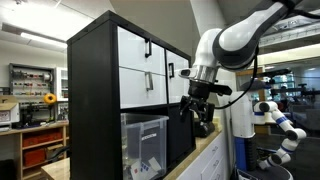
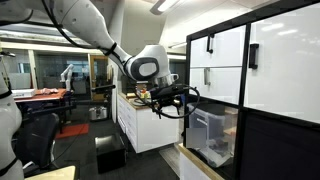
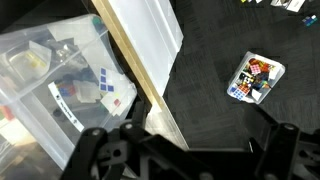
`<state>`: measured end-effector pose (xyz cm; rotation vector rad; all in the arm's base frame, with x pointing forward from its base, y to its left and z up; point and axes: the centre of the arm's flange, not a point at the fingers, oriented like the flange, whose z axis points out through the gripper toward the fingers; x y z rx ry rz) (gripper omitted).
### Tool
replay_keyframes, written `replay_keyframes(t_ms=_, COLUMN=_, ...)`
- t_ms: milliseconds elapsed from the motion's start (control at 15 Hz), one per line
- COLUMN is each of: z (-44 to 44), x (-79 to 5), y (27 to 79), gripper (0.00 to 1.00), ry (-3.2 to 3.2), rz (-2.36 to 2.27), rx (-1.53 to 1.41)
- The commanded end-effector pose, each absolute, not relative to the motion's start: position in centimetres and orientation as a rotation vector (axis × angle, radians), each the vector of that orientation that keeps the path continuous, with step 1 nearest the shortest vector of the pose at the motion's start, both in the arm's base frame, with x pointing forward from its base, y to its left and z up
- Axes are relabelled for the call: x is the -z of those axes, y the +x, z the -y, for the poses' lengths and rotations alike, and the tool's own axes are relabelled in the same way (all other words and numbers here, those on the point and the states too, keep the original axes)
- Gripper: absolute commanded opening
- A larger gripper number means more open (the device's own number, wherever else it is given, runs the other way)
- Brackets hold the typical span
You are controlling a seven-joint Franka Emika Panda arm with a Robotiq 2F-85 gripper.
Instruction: Slide out the storage container
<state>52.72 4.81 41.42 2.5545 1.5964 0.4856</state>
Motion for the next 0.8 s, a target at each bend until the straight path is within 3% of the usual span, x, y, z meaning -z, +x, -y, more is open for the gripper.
replay_keyframes(t_ms=0, z=-3.6, x=-41.2, y=54.4, gripper=1.00, ry=2.460, rz=-1.661, rx=-0.590)
replay_keyframes(t_ms=733, z=-4.7, x=-40.0, y=59.3, gripper=1.00, ry=2.279, rz=-1.623, rx=-0.742)
